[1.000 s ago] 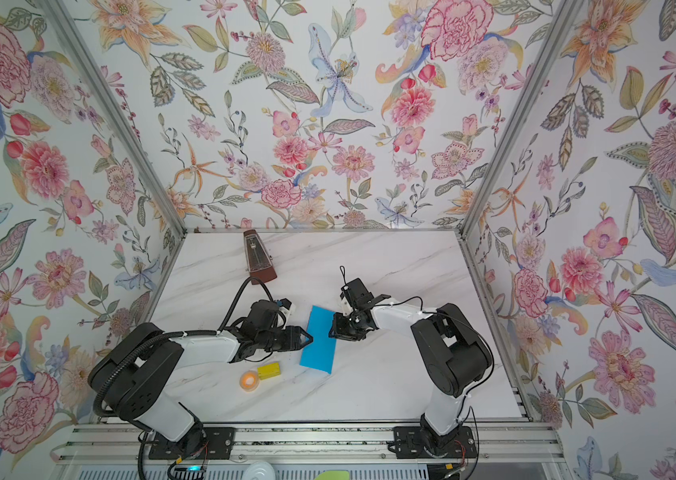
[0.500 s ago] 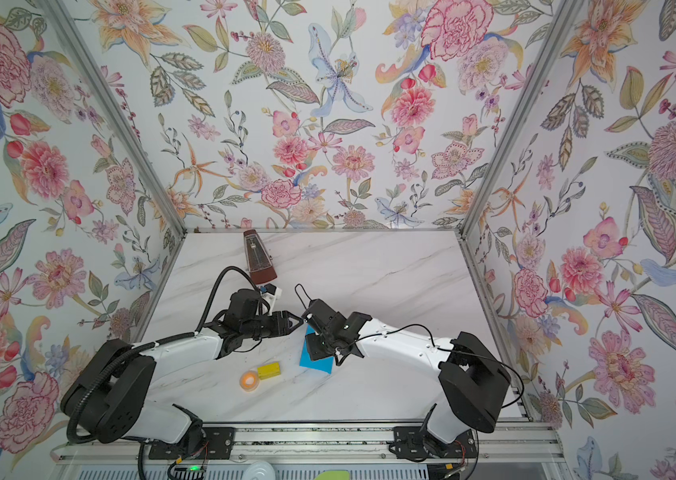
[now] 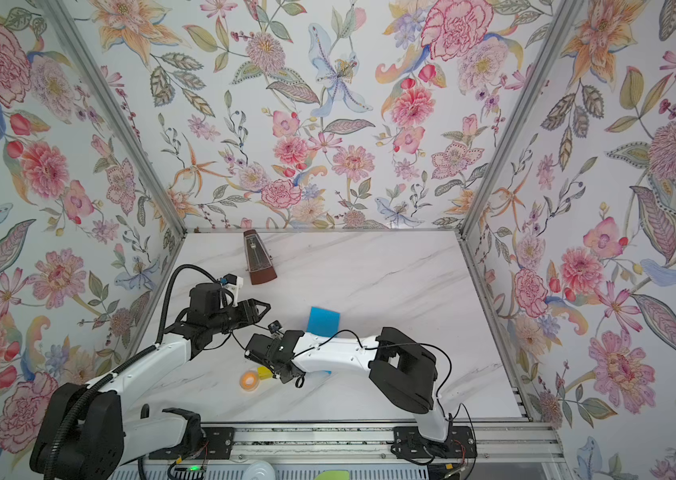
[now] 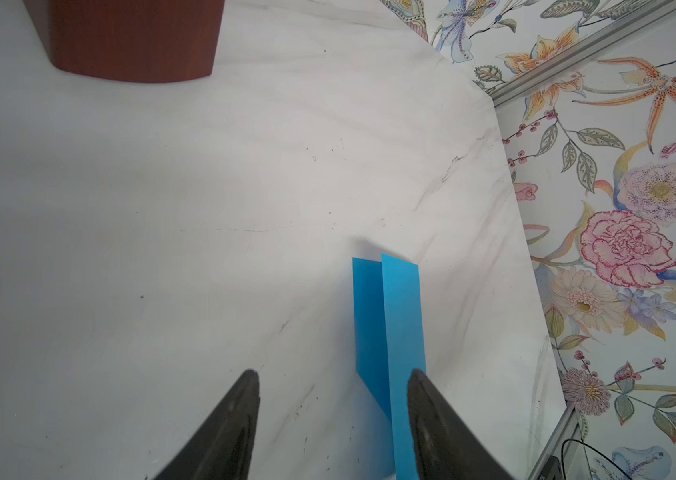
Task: Fold a paper plane with a square sheet of paper (fold left side to right side)
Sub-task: 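Release the strip and swing both grippers back toward the robot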
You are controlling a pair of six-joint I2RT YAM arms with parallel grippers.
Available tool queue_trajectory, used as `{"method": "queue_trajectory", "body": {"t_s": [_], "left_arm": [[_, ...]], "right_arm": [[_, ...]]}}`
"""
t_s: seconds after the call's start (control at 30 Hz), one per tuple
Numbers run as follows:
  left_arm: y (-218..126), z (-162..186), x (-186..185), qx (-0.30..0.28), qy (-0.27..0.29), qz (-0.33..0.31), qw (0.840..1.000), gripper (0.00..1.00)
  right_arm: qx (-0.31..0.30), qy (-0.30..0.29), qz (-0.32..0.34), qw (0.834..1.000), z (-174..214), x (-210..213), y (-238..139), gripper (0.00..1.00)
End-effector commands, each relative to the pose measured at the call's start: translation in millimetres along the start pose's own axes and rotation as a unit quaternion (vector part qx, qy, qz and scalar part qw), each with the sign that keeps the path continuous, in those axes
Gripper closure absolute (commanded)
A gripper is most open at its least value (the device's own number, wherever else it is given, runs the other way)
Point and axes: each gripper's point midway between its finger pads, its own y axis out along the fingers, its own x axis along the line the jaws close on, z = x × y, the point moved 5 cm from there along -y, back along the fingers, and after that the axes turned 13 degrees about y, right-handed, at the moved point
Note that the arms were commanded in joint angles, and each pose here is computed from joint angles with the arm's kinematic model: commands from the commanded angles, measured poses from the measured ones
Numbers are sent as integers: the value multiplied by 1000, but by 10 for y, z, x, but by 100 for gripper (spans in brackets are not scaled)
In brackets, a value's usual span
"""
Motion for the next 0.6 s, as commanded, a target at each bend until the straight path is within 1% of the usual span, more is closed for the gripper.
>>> {"method": "queue_trajectory", "body": {"t_s": [0.0,0.13,0.3,0.57], "left_arm": [[-36,135,62,18,1,-9,1000,41],[-52,160,62,12,-5,-7,1000,41],[-47,158,57,11,-6,-3,1000,41],[-48,161,51,11,-7,0,1000,41]], "right_arm": [[-3,-14,62,998,40,-125,-17,46],[1,-24,68,997,92,-89,18,48],[4,-33,72,997,128,-59,47,53],[-3,-31,72,997,109,-65,9,69]]}}
